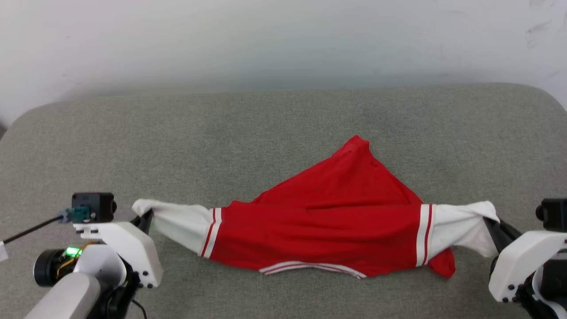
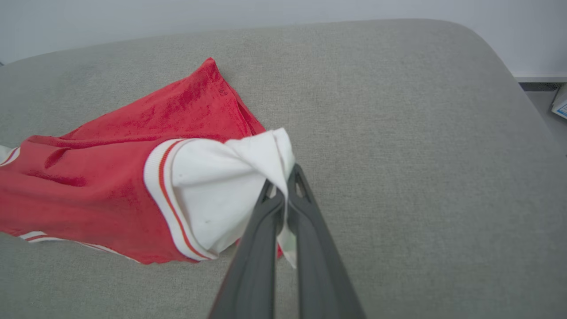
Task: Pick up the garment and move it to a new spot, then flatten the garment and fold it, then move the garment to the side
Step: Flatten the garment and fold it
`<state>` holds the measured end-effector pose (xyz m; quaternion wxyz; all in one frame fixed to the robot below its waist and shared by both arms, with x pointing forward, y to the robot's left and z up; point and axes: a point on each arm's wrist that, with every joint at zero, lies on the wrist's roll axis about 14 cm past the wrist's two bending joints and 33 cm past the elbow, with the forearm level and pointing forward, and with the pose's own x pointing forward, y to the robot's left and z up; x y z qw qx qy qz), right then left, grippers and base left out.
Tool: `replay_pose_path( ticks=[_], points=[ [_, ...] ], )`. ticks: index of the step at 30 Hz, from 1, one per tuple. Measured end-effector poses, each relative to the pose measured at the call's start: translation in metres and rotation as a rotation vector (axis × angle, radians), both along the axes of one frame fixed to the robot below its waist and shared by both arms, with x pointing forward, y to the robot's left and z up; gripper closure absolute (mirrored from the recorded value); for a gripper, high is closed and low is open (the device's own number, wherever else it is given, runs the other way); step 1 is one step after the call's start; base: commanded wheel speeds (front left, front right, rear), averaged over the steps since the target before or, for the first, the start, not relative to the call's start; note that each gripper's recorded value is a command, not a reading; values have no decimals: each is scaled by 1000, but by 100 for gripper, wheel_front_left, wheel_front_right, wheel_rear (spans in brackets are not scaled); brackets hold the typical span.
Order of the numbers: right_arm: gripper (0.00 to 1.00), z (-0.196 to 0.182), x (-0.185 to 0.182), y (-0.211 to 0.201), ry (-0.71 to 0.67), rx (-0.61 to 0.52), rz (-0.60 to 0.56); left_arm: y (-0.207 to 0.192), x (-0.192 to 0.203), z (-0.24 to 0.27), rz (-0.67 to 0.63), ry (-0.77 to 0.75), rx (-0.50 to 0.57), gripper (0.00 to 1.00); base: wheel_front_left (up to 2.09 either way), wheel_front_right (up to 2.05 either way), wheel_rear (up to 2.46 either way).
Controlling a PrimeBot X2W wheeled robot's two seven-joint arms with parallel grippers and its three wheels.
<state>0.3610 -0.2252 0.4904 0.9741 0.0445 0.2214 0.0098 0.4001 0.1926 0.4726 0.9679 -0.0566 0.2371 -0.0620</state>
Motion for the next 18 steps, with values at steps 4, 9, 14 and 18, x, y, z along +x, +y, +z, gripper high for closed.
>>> replay_pose_path(
  ticks=[4,9,14,18],
  points=[
    [100,20,26,-3,-74,-34,27,-8,26,52,-23,-174,18,100,0,0,0],
    [100,55,75,-5,-188,-66,51,-20,68,107,-53,-336,29,100,0,0,0],
    [100,97,130,-11,-298,-108,62,-27,118,145,-60,-438,35,100,0,0,0],
    [100,125,173,-11,-371,-136,76,-28,163,179,-50,-544,40,100,0,0,0]
  ],
)
